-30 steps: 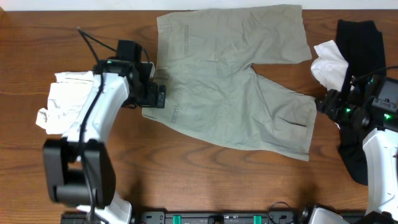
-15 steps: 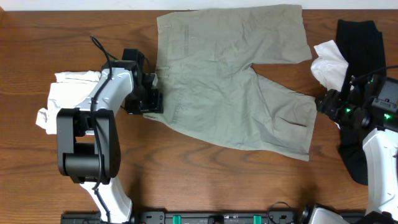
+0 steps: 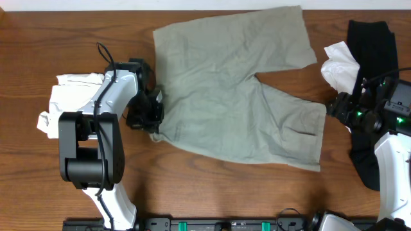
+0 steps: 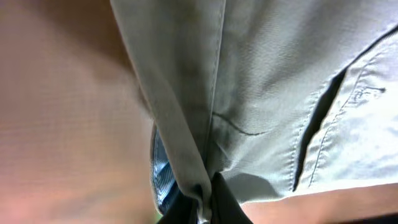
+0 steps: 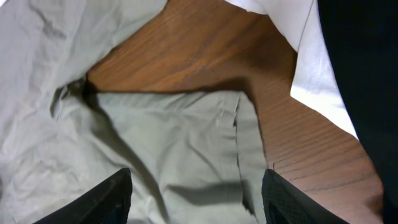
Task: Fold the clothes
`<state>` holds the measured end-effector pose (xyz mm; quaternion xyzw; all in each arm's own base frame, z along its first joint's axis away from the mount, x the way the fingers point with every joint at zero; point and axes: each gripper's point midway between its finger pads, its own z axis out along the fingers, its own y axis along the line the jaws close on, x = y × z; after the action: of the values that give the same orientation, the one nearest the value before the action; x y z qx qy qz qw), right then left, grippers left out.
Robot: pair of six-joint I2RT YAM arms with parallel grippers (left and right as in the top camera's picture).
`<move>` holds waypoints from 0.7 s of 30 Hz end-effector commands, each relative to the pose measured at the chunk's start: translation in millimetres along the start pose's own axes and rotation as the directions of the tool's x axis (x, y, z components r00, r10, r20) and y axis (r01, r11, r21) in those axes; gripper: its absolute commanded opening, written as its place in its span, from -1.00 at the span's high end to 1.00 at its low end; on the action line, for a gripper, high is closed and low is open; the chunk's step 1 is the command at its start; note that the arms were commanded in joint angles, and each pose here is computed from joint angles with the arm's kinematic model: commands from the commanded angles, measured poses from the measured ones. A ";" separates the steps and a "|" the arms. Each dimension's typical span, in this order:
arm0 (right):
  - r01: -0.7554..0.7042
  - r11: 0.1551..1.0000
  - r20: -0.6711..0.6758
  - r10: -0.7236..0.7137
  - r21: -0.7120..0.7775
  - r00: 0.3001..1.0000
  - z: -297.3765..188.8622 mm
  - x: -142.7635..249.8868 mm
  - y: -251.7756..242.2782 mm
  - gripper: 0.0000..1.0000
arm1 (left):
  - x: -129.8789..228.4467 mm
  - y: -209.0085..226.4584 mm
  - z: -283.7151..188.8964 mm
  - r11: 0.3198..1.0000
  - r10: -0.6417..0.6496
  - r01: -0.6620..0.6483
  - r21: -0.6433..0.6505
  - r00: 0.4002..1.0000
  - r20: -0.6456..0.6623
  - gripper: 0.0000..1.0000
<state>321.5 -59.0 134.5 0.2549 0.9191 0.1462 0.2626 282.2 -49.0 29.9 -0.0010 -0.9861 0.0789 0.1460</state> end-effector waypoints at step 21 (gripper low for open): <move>0.030 1.000 -0.001 -0.030 -0.001 1.000 -4.5 0.6 2.5 -0.27 | 37.3 11.8 -7.4 0.996 -0.061 0.053 -0.069 0.990 -0.126 0.18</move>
<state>318.6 -58.1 132.8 0.2538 0.9213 0.1458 0.2560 247.9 -37.9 41.8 0.0141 -0.9744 0.0456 0.2196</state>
